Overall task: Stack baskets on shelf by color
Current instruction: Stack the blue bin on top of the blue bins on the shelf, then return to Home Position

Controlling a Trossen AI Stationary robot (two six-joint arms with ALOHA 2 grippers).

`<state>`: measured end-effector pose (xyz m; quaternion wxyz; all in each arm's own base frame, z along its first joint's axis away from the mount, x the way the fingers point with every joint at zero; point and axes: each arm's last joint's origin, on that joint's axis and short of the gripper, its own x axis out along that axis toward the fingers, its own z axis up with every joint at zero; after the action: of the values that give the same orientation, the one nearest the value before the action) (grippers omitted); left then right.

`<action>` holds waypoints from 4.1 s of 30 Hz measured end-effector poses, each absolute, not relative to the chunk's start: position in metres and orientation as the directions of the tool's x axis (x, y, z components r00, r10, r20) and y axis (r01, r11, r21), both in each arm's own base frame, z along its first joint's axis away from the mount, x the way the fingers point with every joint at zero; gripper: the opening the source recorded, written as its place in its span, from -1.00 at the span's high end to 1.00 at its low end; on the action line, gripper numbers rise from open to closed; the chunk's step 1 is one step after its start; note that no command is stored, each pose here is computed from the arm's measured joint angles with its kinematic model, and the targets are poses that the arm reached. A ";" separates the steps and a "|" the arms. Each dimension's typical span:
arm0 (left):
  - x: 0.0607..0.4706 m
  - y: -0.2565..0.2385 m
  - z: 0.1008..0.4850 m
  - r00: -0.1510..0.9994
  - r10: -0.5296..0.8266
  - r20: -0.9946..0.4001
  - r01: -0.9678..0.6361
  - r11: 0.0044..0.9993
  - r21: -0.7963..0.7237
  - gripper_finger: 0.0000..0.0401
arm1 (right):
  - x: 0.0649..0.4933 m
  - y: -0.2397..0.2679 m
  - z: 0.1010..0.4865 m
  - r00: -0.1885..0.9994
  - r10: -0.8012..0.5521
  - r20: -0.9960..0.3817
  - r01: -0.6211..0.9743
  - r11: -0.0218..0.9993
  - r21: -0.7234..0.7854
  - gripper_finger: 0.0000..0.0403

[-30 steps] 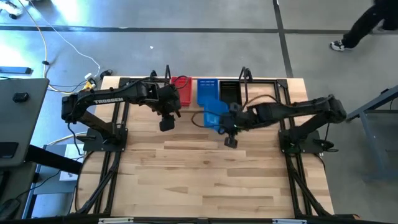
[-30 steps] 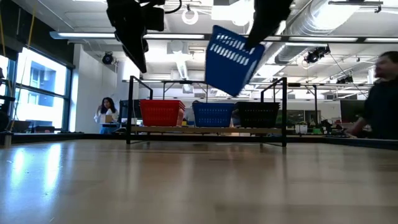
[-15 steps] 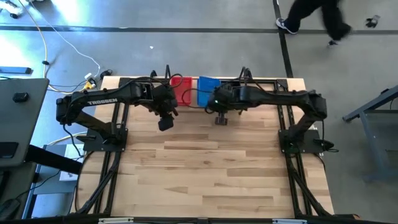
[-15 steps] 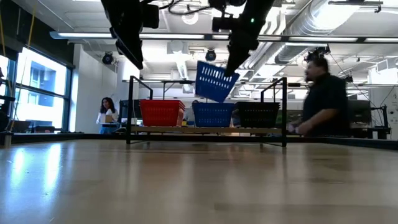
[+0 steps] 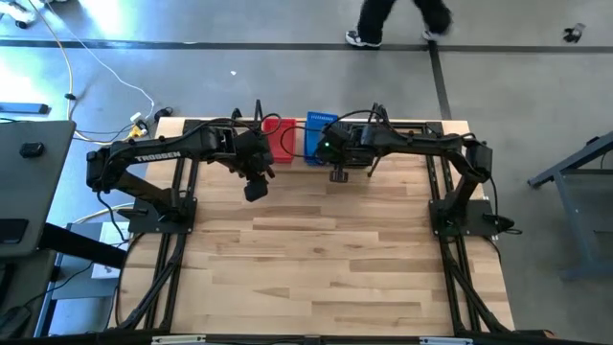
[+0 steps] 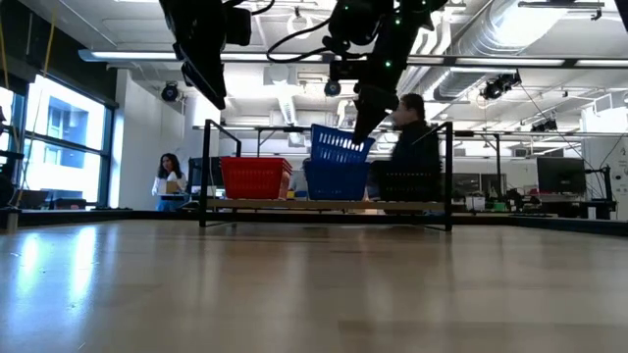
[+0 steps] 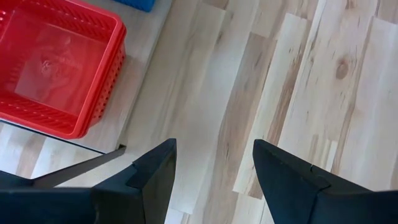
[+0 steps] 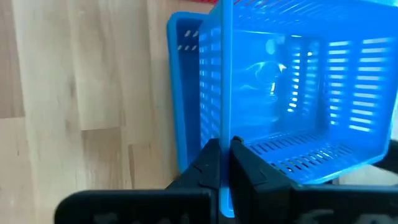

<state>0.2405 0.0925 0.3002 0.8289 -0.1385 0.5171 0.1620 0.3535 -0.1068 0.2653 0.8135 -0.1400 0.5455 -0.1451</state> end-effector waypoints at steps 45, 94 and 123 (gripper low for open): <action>0.227 0.053 0.311 0.699 0.144 -0.700 -0.289 0.953 -0.093 -0.01 | 0.354 -0.105 0.349 0.528 -0.345 -0.776 0.357 0.919 -0.166 0.52; 0.096 0.008 0.176 0.992 0.121 0.019 -0.109 0.945 -0.308 -0.01 | 0.238 -0.069 0.532 0.749 -0.491 -0.444 0.553 0.833 0.012 0.52; 0.098 0.008 0.167 0.992 0.130 0.006 -0.122 0.944 -0.307 -0.01 | 0.103 -0.003 0.417 0.723 -0.503 -0.474 0.548 0.835 -0.049 0.52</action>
<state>0.0981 0.0083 0.1675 0.9858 -0.1548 -0.0130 0.0638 0.1028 -0.0029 0.4173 0.9269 0.0473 0.2414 -0.2835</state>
